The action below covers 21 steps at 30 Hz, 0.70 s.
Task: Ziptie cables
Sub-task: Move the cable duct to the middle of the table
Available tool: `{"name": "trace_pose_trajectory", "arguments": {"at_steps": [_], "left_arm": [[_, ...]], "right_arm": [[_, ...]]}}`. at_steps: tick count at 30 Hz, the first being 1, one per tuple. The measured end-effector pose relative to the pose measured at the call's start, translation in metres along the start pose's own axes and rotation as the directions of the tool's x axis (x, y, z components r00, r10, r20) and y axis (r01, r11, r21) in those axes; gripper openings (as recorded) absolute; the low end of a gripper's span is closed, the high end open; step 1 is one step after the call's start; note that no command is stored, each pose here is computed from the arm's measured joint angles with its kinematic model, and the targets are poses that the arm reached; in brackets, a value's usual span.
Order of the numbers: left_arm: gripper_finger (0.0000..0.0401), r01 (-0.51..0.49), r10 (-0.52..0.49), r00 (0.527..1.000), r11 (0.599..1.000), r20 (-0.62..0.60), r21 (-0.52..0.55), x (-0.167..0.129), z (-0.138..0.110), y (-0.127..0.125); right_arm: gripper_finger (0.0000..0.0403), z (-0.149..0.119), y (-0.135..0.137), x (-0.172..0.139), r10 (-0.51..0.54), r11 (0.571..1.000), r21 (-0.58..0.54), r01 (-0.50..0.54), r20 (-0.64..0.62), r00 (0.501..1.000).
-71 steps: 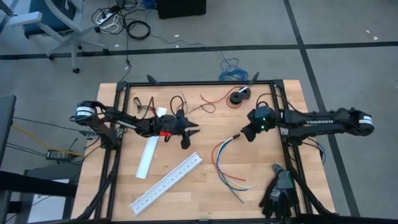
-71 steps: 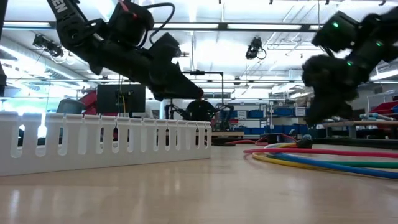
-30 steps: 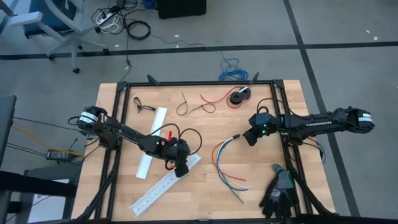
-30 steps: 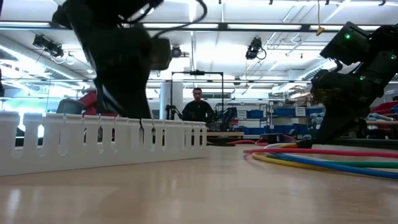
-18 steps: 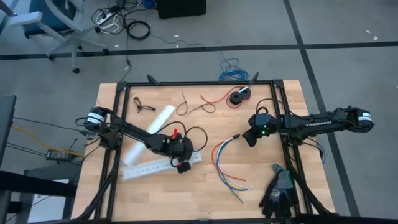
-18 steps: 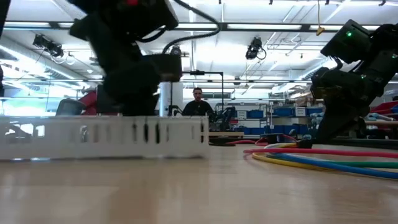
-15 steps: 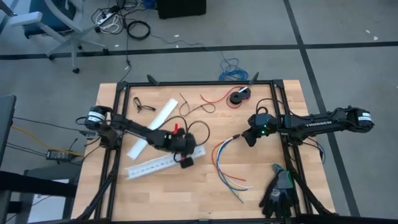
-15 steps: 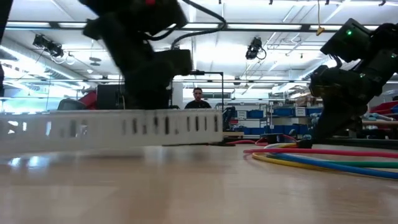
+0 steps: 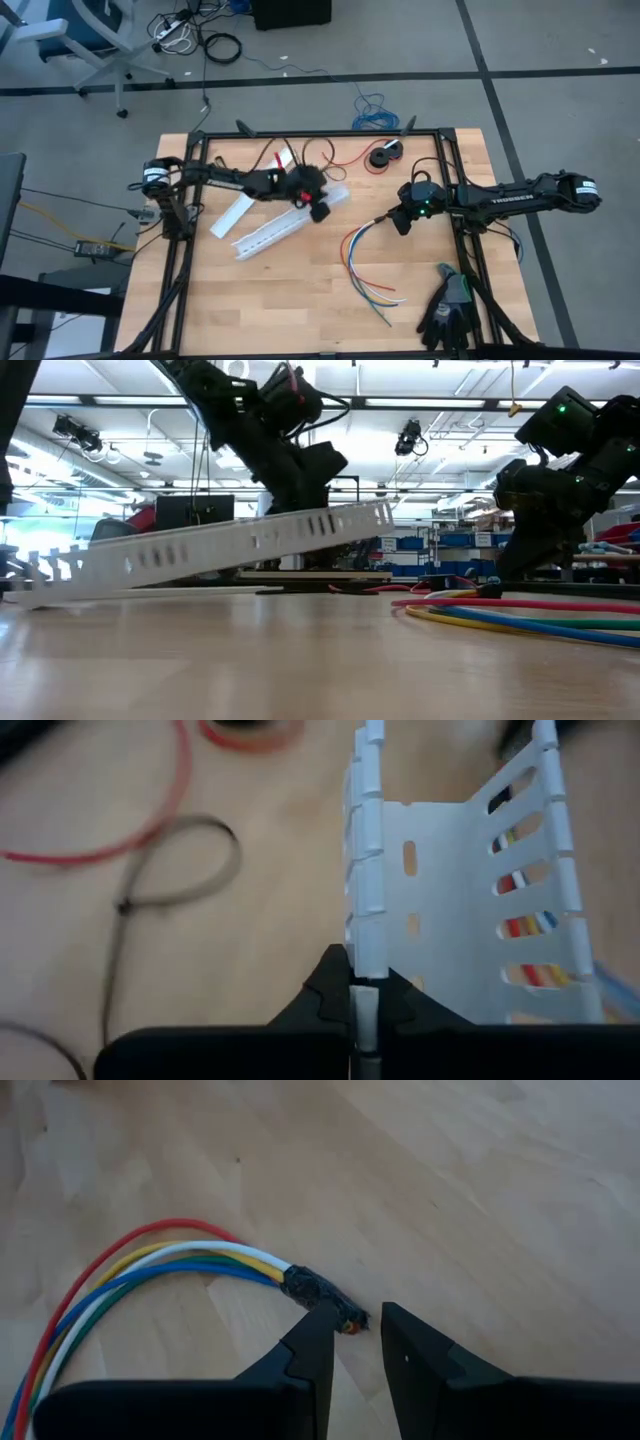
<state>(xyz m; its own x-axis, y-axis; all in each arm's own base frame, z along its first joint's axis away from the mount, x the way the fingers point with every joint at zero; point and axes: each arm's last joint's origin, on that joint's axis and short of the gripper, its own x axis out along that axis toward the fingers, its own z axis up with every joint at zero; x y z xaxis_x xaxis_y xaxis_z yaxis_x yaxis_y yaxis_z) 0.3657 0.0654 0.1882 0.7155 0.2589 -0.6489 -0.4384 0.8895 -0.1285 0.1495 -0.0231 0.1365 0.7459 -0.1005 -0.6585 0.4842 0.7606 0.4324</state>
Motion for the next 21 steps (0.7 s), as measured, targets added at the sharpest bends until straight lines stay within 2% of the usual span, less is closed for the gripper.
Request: {"name": "trace_pose_trajectory", "arguments": {"at_steps": [3, 5, 12, 17, 21], "left_arm": [[0.0002, 0.014, -0.011, 0.998, 0.998, 0.059, -0.055, 0.004, 0.008, 0.011], [0.0002, 0.034, -0.031, 0.995, 0.999, 0.097, -0.033, 0.009, 0.012, 0.014], [0.0001, 0.067, -0.07, 0.997, 0.995, 0.029, 0.068, 0.055, 0.013, 0.025], [0.0002, 0.067, -0.063, 0.998, 0.98, -0.03, 0.189, 0.094, 0.028, 0.02], [0.0007, 0.072, -0.056, 0.996, 0.959, -0.066, 0.274, 0.106, 0.045, 0.015]], "right_arm": [[0.0075, 0.0, 0.0, 0.0, -0.015, 1.0, -0.014, 0.015, 0.01, 1.0], [0.0075, 0.001, -0.001, 0.0, -0.025, 0.999, -0.027, 0.025, 0.017, 1.0], [0.0075, 0.001, 0.0, 0.0, -0.028, 0.998, -0.061, 0.029, 0.03, 0.999], [0.0075, 0.002, -0.001, 0.0, -0.044, 0.997, -0.061, 0.046, 0.04, 0.998], [0.0075, 0.001, -0.002, 0.0, -0.05, 0.997, -0.059, 0.052, 0.032, 0.998]]}}
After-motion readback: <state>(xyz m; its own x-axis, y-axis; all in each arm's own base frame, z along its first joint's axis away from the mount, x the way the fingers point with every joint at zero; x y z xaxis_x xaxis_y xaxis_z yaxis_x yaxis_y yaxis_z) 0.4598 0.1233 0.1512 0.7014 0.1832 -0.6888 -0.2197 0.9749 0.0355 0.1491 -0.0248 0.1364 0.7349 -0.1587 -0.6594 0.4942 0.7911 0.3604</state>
